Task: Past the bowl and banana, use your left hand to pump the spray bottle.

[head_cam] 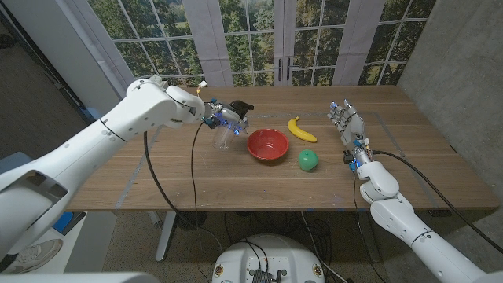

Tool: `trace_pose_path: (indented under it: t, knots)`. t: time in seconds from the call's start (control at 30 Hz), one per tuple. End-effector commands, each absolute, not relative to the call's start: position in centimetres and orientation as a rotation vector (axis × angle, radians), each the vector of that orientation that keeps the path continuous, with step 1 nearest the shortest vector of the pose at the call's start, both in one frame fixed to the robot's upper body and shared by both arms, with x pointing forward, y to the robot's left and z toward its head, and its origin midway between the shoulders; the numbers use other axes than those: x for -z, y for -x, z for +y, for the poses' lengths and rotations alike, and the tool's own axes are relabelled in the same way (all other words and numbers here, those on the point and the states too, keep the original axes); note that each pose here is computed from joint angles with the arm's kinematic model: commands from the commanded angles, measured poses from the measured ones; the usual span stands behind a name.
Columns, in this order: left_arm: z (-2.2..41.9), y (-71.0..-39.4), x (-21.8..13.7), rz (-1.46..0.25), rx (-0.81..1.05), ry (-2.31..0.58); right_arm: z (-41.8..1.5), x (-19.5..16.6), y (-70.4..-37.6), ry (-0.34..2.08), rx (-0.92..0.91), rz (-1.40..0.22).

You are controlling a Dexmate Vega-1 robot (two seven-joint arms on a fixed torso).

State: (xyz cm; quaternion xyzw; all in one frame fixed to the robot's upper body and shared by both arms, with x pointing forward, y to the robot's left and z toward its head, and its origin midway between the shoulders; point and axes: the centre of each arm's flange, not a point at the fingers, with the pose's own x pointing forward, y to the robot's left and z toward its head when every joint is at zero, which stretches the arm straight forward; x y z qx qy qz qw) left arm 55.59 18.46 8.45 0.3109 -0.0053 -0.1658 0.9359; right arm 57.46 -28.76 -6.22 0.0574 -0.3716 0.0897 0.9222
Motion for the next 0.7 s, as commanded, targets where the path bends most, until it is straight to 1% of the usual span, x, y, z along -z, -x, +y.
trace_pose_path:
  t: [0.03,0.23,0.4,0.7]
  knots:
    - [17.96,-55.44,-8.68,0.001,0.331,-0.702,-29.04,6.38,-57.55,-0.118,-0.185,-0.764]
    - [17.80,-55.31,-8.60,-0.014,0.324,-0.697,-29.18,6.39,-57.52,-0.117,-0.186,-0.765]
    - [17.64,-54.93,-8.46,-0.078,0.286,-0.700,-29.33,6.46,-57.43,-0.125,-0.184,-0.763]
    - [17.55,-55.06,-8.20,-0.067,0.308,-0.685,-29.41,6.51,-57.34,-0.122,-0.183,-0.764]
